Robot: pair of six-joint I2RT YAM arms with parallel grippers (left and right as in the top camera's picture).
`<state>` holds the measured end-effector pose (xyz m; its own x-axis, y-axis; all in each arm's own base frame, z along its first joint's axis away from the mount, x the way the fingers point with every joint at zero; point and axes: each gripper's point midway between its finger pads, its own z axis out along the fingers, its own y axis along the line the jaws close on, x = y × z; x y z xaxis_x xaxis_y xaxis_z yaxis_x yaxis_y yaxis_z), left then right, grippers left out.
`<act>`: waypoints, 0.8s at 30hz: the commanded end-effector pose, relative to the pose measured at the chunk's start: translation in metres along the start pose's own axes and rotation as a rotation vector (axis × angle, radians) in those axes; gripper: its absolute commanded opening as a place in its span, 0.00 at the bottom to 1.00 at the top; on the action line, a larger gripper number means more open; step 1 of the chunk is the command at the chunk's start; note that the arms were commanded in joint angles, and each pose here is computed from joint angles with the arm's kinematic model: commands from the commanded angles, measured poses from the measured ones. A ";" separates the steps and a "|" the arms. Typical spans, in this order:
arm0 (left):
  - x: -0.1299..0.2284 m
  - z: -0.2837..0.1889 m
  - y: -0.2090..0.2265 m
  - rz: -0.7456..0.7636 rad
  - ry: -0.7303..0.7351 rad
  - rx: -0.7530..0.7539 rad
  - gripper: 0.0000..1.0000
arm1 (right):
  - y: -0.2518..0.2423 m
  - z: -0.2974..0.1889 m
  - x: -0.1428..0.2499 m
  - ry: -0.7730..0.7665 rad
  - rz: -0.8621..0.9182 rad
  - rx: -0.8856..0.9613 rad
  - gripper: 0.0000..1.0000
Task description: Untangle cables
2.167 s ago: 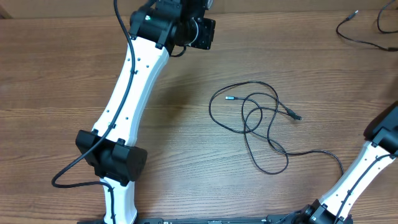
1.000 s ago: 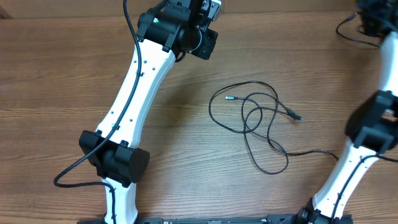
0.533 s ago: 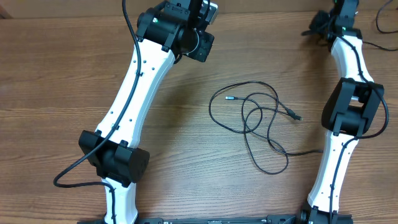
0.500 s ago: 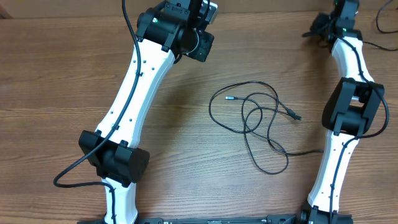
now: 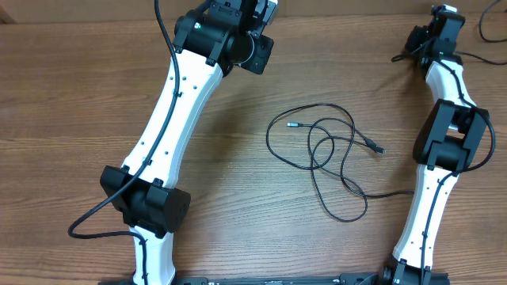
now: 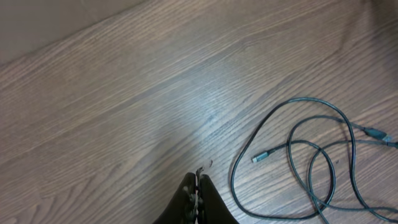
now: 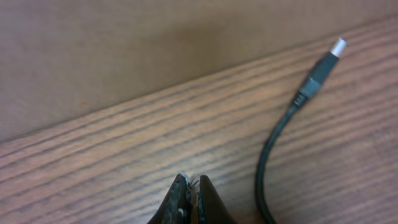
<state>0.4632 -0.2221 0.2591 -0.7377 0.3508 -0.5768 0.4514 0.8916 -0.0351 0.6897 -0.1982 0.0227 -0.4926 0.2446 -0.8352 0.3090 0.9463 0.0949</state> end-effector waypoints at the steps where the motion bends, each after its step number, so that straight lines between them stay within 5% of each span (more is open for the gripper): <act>1: -0.008 -0.017 0.004 0.004 -0.039 -0.013 0.04 | 0.003 0.004 0.000 -0.023 -0.038 0.000 0.04; 24: -0.026 -0.019 0.005 0.008 -0.114 -0.016 0.04 | -0.171 -0.010 0.012 0.000 0.094 0.218 0.04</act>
<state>0.4745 -0.2267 0.2682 -0.7037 0.3352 -0.6264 0.4517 0.8917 -0.0303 0.6332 -0.3360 0.0115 -0.4530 0.3198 -0.8322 0.4945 0.8668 0.0640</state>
